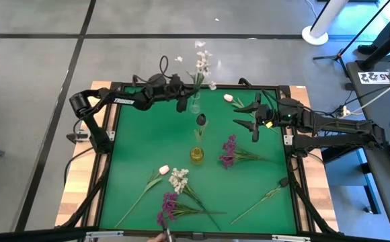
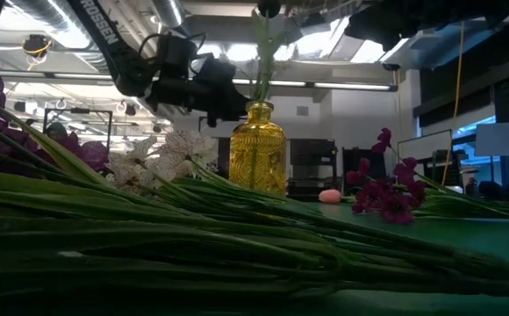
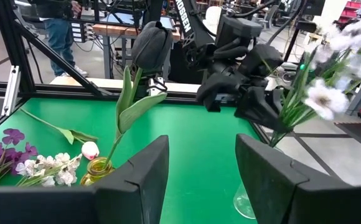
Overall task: Sort flowers into vase by color
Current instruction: Put the top white flower into the transparent vase, then put the top pink flower into the transparent vase
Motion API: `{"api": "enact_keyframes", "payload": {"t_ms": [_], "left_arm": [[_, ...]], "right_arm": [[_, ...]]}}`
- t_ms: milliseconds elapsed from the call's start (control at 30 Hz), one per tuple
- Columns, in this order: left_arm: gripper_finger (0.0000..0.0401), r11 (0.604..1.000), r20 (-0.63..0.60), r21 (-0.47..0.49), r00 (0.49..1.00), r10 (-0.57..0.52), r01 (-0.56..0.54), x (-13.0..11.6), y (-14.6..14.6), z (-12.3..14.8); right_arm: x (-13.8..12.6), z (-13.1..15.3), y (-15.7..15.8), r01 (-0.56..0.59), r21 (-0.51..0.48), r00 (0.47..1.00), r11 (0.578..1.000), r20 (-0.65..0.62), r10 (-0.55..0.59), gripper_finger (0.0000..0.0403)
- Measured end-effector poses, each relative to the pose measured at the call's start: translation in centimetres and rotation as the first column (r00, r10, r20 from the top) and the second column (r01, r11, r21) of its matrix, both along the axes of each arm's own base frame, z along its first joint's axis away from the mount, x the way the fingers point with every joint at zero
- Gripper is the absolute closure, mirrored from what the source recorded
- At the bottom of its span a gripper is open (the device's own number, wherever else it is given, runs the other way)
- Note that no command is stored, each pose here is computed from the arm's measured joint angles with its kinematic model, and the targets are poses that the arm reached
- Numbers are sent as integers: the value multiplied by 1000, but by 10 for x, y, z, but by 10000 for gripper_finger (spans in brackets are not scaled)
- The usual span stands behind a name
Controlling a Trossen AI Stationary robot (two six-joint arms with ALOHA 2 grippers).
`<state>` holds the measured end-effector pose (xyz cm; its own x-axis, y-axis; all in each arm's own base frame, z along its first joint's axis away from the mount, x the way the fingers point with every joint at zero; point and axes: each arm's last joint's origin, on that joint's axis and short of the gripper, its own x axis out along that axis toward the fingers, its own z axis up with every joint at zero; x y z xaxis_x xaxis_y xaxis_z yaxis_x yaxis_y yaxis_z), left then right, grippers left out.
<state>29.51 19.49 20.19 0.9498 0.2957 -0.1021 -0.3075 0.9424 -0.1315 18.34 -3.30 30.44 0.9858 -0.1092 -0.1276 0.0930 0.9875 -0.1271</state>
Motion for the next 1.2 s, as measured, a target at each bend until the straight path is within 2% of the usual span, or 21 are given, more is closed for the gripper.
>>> {"api": "enact_keyframes", "payload": {"t_ms": [233, 467, 633, 767, 900, 967, 1000, 1100, 1133, 1200], "left_arm": [[288, 999, -102, -41, 995, 0, -4, -1, -1, -11], [238, 998, -138, -64, 990, 2, -11, -4, -2, -12], [207, 999, -162, -26, 986, 42, -47, -15, -9, 12], [195, 994, -250, 30, 962, 109, -105, -36, -22, 39], [193, 985, -322, 64, 931, 170, -157, -59, -43, 63], [193, 985, -328, 68, 929, 169, -155, -69, -56, 74], [193, 987, -327, 65, 931, 161, -148, -73, -62, 79], [193, 992, -278, 37, 952, 125, -120, -82, -83, 95], [193, 994, -252, 28, 962, 109, -106, -85, -90, 101], [193, 998, -202, 9, 977, 70, -70, -89, -104, 110]], "right_arm": [[0, 0, 0, 1, 2, 1000, 1000, -1, -1, 217], [0, 0, 0, 1, 3, 1000, 1000, -6, -1, 217], [-1, -4, 0, 2, 10, 999, 1000, -41, -1, 217], [-5, -18, -2, 108, 14, 974, 994, -199, -104, 217], [-11, -34, -5, 243, 15, 906, 970, -360, -221, 217], [-14, -41, -6, 329, 13, 856, 944, -427, -292, 217], [-16, -45, -8, 401, 4, 815, 916, -457, -355, 217], [-20, -57, -13, 616, -50, 656, 786, -519, -547, 217], [-20, -61, -16, 648, -67, 615, 759, -541, -573, 217], [-18, -68, -21, 676, -60, 572, 734, -584, -575, 217]]}}
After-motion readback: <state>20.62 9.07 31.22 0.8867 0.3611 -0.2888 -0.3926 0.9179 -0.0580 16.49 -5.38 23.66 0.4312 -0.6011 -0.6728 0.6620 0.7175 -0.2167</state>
